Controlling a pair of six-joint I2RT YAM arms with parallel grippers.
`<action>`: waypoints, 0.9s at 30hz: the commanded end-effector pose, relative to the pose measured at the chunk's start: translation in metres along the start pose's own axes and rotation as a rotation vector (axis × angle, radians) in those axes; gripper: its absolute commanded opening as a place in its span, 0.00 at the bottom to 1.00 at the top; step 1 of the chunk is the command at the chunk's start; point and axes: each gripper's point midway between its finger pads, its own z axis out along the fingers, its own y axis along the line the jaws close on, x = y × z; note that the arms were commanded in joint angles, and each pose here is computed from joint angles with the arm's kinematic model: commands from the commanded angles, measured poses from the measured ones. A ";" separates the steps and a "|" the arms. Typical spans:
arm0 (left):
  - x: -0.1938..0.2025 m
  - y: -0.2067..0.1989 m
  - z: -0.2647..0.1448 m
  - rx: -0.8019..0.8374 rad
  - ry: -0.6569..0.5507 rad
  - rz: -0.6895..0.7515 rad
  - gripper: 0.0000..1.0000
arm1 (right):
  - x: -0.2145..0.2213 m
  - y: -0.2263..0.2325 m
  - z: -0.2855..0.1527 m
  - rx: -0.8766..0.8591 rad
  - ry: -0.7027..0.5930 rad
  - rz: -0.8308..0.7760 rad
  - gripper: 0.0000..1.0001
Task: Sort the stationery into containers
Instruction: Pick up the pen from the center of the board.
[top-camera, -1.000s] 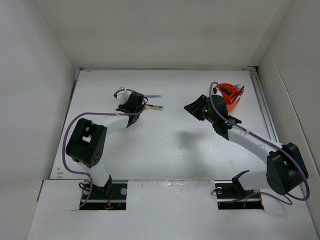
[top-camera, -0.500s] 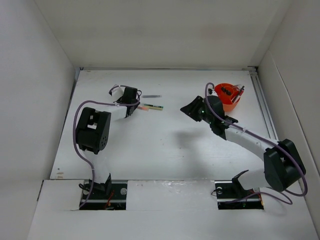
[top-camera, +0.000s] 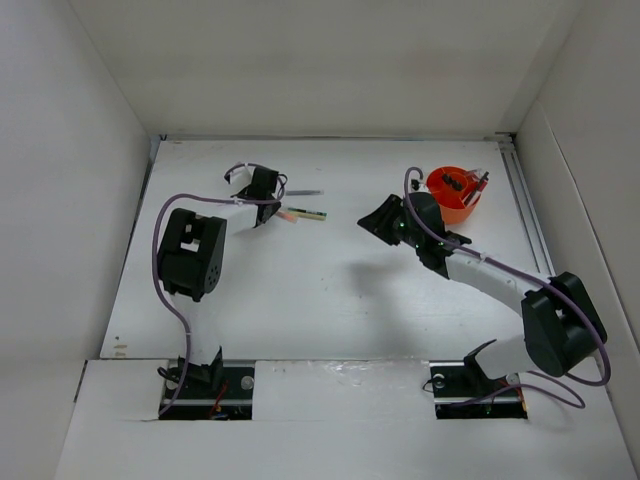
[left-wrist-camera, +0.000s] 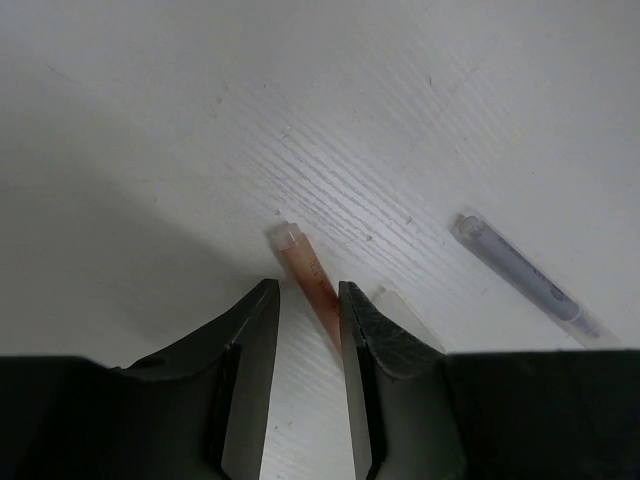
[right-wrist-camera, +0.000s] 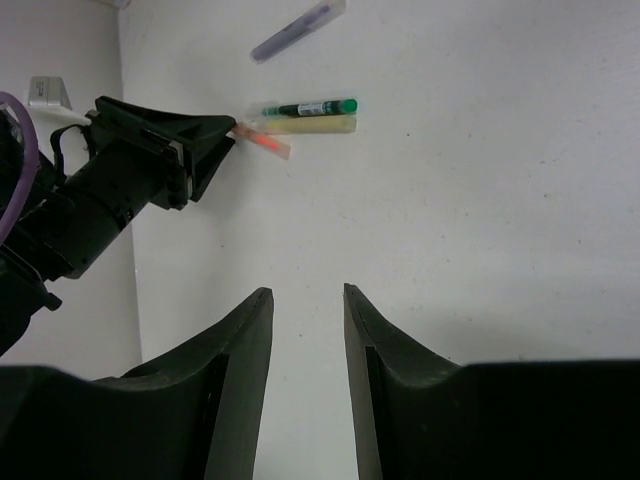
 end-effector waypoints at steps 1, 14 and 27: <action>-0.006 0.002 -0.004 -0.037 0.002 0.068 0.27 | -0.023 0.031 -0.005 -0.094 -0.054 -0.015 0.40; 0.011 0.014 0.000 -0.089 0.119 0.179 0.29 | -0.021 0.035 -0.011 -0.114 -0.044 -0.017 0.40; 0.024 0.028 -0.013 -0.069 0.194 0.302 0.29 | -0.028 0.044 -0.022 -0.139 -0.075 -0.018 0.40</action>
